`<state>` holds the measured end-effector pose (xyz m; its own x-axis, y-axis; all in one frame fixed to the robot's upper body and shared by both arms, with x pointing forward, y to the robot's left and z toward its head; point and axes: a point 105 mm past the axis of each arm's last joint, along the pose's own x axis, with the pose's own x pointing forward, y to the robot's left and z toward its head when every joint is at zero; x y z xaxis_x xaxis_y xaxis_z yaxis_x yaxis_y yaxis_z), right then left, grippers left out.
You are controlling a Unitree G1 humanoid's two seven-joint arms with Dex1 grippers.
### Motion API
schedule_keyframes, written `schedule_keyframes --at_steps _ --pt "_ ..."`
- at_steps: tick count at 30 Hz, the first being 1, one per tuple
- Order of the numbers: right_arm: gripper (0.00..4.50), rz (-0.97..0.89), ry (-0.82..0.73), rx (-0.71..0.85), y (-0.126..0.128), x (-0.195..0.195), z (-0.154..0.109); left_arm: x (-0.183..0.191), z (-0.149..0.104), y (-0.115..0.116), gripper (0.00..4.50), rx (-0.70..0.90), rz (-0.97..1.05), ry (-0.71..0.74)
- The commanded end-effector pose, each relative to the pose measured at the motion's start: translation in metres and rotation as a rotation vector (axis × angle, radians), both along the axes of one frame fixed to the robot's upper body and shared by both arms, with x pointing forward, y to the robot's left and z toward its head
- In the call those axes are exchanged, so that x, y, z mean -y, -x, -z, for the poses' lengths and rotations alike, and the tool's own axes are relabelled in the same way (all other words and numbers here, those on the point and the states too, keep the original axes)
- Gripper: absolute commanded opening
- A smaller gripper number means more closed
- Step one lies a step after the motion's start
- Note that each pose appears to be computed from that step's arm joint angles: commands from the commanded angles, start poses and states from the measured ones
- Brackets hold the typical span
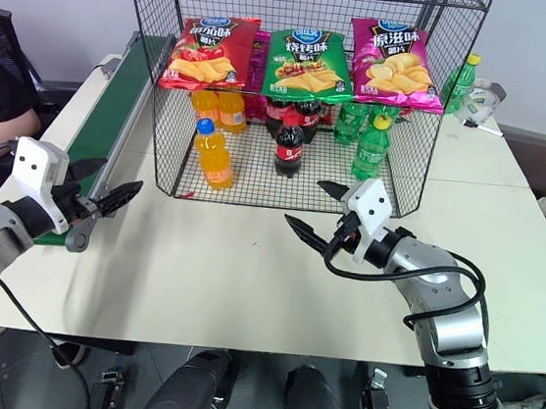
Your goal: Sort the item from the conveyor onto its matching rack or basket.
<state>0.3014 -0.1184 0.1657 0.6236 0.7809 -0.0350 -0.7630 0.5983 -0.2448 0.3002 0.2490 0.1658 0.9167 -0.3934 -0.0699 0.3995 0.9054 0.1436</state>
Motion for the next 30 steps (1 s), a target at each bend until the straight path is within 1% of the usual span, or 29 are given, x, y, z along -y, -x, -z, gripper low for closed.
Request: schedule_keyframes --at_steps 1,7,30 --pt "4.5 -0.005 -0.016 0.053 0.0005 -0.0002 -0.0129 0.0051 -0.0097 0.0001 4.39 0.044 0.027 -0.009" --pt "4.5 -0.003 -0.021 0.052 0.0004 -0.0005 -0.0114 0.0044 -0.0116 -0.0026 4.39 0.043 0.02 -0.006" --pt "4.5 -0.03 -0.027 0.048 -0.0017 -0.0056 -0.011 -0.0041 -0.0151 0.001 4.39 0.049 -0.005 -0.034"
